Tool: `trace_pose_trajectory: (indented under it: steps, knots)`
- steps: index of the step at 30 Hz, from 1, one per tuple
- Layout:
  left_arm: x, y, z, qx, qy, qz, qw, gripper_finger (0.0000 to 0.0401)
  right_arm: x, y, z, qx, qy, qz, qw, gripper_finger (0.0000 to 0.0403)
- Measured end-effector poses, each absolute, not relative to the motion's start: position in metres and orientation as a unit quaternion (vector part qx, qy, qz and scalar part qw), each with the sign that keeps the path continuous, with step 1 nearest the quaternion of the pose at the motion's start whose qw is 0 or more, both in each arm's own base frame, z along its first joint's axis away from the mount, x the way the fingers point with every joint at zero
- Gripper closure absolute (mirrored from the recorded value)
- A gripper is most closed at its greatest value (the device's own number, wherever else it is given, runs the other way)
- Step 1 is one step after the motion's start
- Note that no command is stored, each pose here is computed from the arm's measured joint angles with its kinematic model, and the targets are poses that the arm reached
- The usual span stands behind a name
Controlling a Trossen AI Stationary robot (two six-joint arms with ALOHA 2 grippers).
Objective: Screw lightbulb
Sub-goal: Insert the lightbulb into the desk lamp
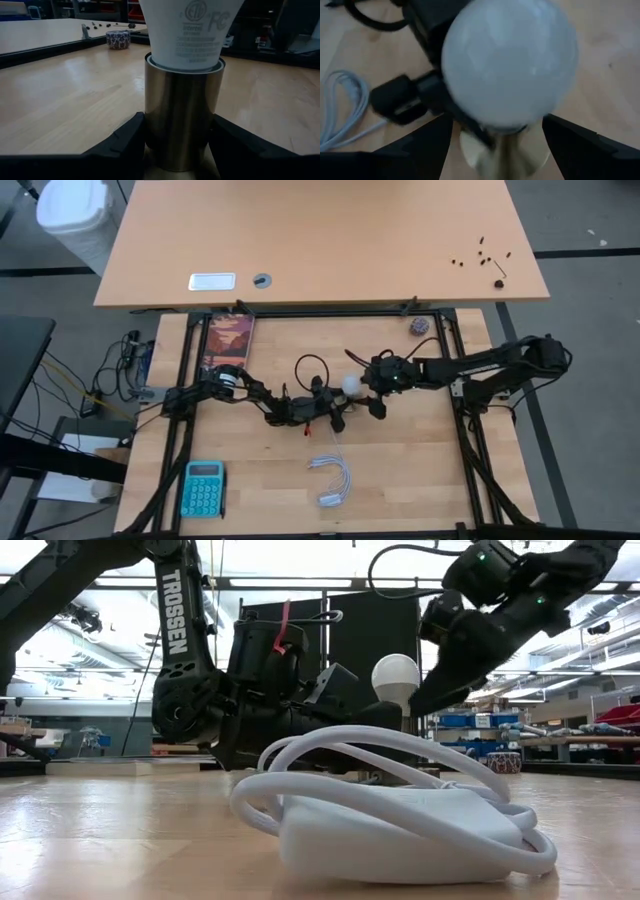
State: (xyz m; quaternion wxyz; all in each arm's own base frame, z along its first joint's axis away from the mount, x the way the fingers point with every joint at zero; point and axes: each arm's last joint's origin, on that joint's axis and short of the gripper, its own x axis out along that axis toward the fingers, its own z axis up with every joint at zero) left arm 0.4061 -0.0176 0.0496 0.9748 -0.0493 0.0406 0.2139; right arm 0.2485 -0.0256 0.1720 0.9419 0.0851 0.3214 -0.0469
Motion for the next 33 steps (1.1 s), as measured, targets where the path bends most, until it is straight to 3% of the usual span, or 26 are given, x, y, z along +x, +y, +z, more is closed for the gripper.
trace_pose_trajectory:
  steps: [6, 16, 22, 28, 33]
  knots:
    - [0.406, -0.018, 0.05, -0.05, 0.042, 0.207, 0.976, 0.0203, 0.257, -0.026, 0.17, 0.084, 0.294, -0.025, 0.952, 0.0091]
    - [0.406, -0.02, 0.049, -0.05, 0.046, 0.206, 0.976, 0.0203, 0.246, -0.011, 0.175, 0.103, 0.327, 0.019, 0.939, 0.0096]
    - [0.406, -0.015, 0.049, -0.053, 0.043, 0.232, 0.97, 0.0203, 0.235, 0.007, 0.194, 0.146, 0.312, 0.117, 0.932, 0.0097]
    - [0.406, -0.016, 0.049, -0.052, 0.042, 0.223, 0.973, 0.0203, 0.229, -0.006, 0.194, 0.078, 0.323, -0.014, 0.943, 0.0097]
    - [0.406, -0.017, 0.049, -0.052, 0.04, 0.212, 0.975, 0.0203, 0.229, -0.026, 0.185, 0.111, 0.346, -0.045, 0.93, 0.0097]
